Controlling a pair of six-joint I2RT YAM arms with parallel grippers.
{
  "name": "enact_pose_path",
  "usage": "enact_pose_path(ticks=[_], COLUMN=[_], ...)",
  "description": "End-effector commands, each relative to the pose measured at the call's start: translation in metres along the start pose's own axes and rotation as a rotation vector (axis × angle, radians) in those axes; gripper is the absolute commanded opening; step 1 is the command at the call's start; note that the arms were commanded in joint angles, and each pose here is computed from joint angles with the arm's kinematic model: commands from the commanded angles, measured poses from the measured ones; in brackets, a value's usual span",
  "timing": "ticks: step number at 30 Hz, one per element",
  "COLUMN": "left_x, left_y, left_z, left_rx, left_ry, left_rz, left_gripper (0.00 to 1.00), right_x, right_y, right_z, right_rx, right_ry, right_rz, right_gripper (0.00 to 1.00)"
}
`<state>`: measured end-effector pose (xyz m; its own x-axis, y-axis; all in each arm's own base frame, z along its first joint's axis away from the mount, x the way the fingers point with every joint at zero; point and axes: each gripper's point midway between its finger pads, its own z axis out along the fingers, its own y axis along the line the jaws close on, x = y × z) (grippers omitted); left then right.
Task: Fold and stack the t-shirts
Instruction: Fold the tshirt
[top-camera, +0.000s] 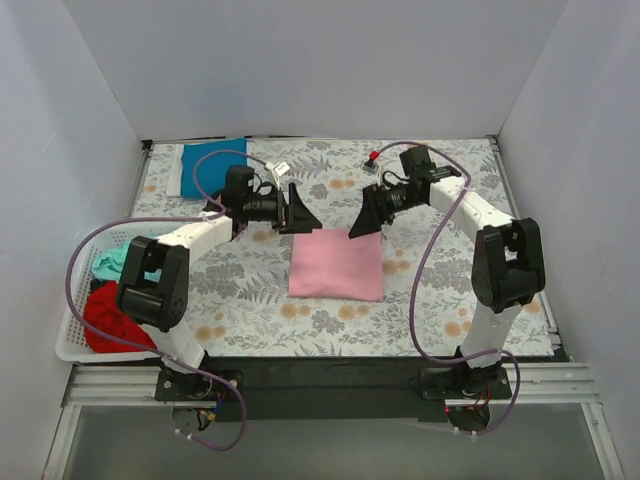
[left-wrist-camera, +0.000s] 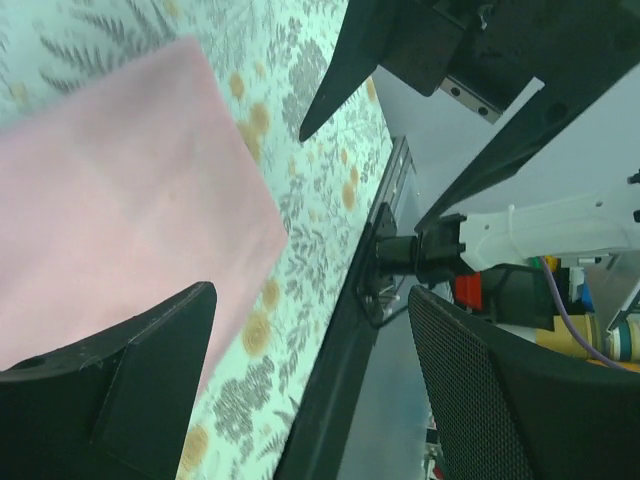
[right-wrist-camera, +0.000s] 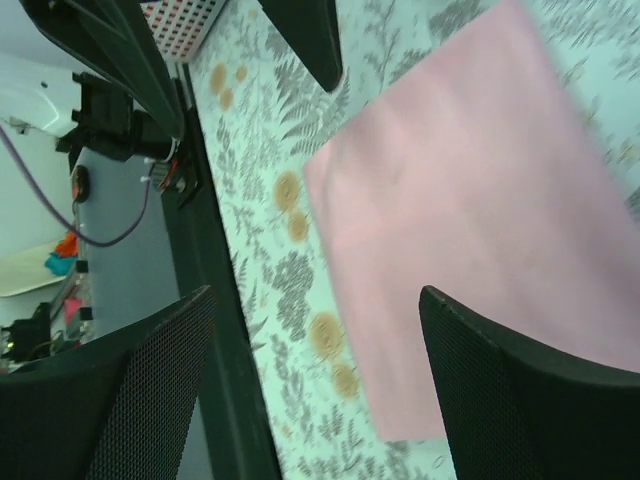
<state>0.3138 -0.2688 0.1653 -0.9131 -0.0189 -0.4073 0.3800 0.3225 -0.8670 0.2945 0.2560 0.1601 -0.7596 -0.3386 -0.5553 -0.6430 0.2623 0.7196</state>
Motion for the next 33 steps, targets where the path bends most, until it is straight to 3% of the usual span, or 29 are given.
enact_pose_path(ticks=[1,8,14,17,21,22,24,25,28,30,33], left_x=[-0.03,-0.054,-0.059,-0.071,-0.093,-0.102,-0.102,-0.112,-0.113,-0.11,-0.09], left_y=[0.032,0.099,0.139,0.136,0.102,0.083,0.074,0.061,0.06,0.048,0.05], left_z=[0.022,0.056,0.04,0.027,0.007,-0.003,-0.014,-0.027,-0.053,-0.07,-0.086], left_rx=[-0.031,-0.079,-0.123,-0.123,-0.111,-0.122,-0.177,-0.218,-0.349,-0.41,-0.494], left_ry=[-0.044,-0.072,-0.127,-0.157,-0.181,-0.201,-0.21,-0.246,-0.281,-0.291,-0.287], left_rz=[-0.031,-0.148,-0.226,-0.192,-0.04,0.076,0.115,0.203,0.225,0.24,0.152], left_gripper=[0.76,0.73,0.72,0.72,0.7,0.7,0.76,0.8,0.97,0.97,0.97], right_x=[-0.016,-0.008,0.009,0.008,-0.025,-0.035,-0.064,-0.071,-0.081,-0.085,-0.068], right_y=[-0.026,-0.09,-0.148,-0.157,-0.148,-0.143,-0.123,-0.114,-0.083,-0.068,-0.046], right_z=[0.008,0.027,0.015,0.006,-0.014,-0.019,-0.033,-0.034,-0.035,-0.041,-0.023], right_rx=[0.011,-0.036,0.045,0.069,0.121,0.134,0.148,0.146,0.184,0.307,0.435], right_ry=[-0.005,-0.001,-0.009,-0.023,-0.066,-0.077,-0.118,-0.125,-0.112,-0.09,0.007], right_rz=[0.006,0.109,0.145,0.151,0.055,0.027,-0.04,-0.059,-0.153,-0.265,-0.418], right_gripper=[0.88,0.83,0.76,0.75,0.74,0.74,0.74,0.74,0.73,0.72,0.72])
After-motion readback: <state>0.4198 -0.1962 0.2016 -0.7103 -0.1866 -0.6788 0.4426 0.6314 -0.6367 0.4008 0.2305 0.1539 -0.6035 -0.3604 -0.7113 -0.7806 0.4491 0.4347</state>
